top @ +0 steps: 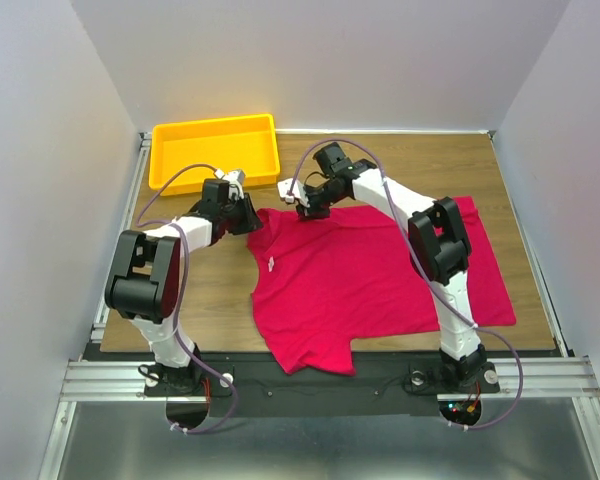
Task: Fold and stack the t-shirts
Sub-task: Fold the tshirt
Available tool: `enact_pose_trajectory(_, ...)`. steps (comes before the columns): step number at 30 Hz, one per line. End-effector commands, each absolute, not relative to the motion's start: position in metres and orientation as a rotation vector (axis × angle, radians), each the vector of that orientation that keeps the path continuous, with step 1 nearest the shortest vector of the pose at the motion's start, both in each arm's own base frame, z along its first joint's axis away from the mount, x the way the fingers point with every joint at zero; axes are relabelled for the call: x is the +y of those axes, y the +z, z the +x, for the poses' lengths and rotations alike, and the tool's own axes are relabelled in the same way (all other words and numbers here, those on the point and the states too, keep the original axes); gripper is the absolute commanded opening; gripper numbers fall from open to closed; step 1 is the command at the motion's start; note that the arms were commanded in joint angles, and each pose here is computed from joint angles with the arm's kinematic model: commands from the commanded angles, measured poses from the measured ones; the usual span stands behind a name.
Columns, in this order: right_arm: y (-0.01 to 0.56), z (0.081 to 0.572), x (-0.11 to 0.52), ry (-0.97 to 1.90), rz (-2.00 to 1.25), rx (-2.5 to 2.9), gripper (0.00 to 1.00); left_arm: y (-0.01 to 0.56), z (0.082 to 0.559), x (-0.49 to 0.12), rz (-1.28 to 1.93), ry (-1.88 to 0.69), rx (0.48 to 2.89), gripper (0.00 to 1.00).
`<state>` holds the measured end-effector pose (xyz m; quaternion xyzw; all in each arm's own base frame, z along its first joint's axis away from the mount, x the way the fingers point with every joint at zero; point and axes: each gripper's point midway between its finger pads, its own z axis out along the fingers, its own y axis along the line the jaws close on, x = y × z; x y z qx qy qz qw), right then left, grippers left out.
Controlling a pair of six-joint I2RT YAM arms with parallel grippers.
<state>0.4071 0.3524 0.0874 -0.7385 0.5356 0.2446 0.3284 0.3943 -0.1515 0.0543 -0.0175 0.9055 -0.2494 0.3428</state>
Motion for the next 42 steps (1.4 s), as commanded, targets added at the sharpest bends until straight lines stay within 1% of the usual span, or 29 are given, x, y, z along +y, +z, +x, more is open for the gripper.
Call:
enact_pose_trajectory(1, 0.113, 0.409, 0.360, 0.637, -1.888, 1.355, 0.18, 0.065, 0.411, -0.159, 0.004, -0.671, 2.310, 0.31)
enact_pose_trajectory(2, 0.113, 0.408, 0.360, 0.641, -1.886, 1.359, 0.13, 0.062, 0.413, -0.159, 0.003, -0.663, 2.317, 0.31)
enact_pose_trajectory(5, 0.127, 0.401, 0.361, 0.663, -1.874, 1.334, 0.09, 0.054, 0.417, -0.157, 0.005, -0.637, 2.338, 0.29)
enact_pose_trajectory(12, 0.139, 0.377, 0.351, 0.697, -1.884, 1.309, 0.08, 0.042, 0.426, -0.148, -0.015, -0.558, 2.362, 0.25)
enact_pose_trajectory(27, 0.102, 0.327, 0.316, 0.738, -1.979, 1.365, 0.06, 0.034, 0.428, -0.145, -0.025, -0.531, 2.379, 0.24)
enact_pose_trajectory(33, 0.103, 0.318, 0.309, 0.738, -1.982, 1.369, 0.03, 0.034, 0.433, -0.143, -0.033, -0.508, 2.379, 0.24)
enact_pose_trajectory(42, 0.107, 0.315, 0.296, 0.719, -1.963, 1.396, 0.02, 0.035, 0.438, -0.140, -0.047, -0.485, 2.378, 0.24)
